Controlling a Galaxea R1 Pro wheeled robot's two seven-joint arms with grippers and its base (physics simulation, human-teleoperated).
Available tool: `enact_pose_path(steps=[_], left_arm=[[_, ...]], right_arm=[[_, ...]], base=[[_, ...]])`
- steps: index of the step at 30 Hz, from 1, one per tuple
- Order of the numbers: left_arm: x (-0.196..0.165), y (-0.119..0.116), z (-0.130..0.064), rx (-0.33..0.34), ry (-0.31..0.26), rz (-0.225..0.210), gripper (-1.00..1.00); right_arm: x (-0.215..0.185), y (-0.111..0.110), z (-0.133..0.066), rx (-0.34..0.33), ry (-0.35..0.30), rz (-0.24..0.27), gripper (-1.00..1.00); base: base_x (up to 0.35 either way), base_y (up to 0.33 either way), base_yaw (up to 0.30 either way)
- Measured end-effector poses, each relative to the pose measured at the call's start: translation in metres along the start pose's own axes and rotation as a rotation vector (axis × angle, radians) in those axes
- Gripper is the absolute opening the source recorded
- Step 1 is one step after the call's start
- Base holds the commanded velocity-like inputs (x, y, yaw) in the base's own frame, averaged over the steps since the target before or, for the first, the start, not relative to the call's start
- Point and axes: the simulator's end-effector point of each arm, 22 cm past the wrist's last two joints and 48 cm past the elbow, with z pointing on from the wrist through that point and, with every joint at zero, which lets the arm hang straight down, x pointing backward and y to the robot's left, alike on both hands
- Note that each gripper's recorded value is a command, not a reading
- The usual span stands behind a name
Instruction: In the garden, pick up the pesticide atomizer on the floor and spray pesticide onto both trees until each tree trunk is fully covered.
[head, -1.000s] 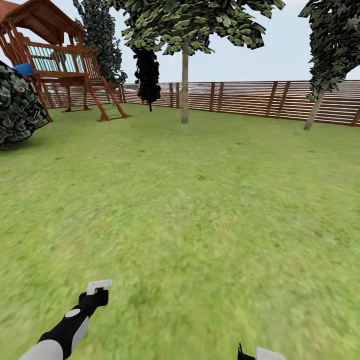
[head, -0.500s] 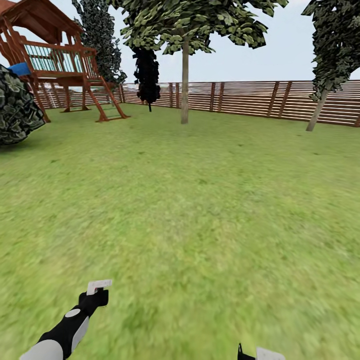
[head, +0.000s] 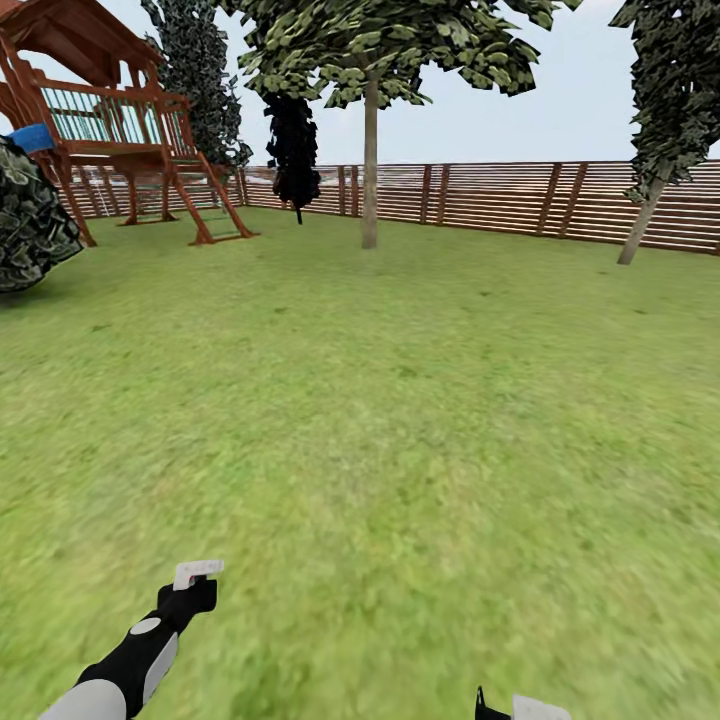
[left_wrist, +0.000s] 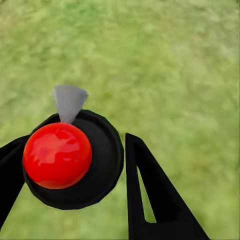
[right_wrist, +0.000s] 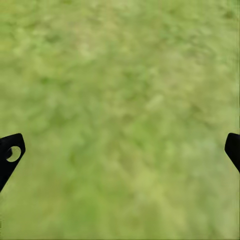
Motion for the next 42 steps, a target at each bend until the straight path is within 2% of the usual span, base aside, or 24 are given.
enact_pose_path(steps=[42], left_arm=[[0.0,0.0001,0.0,0.0,0.0,0.0,-1.0]], right_arm=[[-0.0003,0.0,0.0002,0.0,0.0,0.0,1.0]], base=[[0.34,0.0,0.0]])
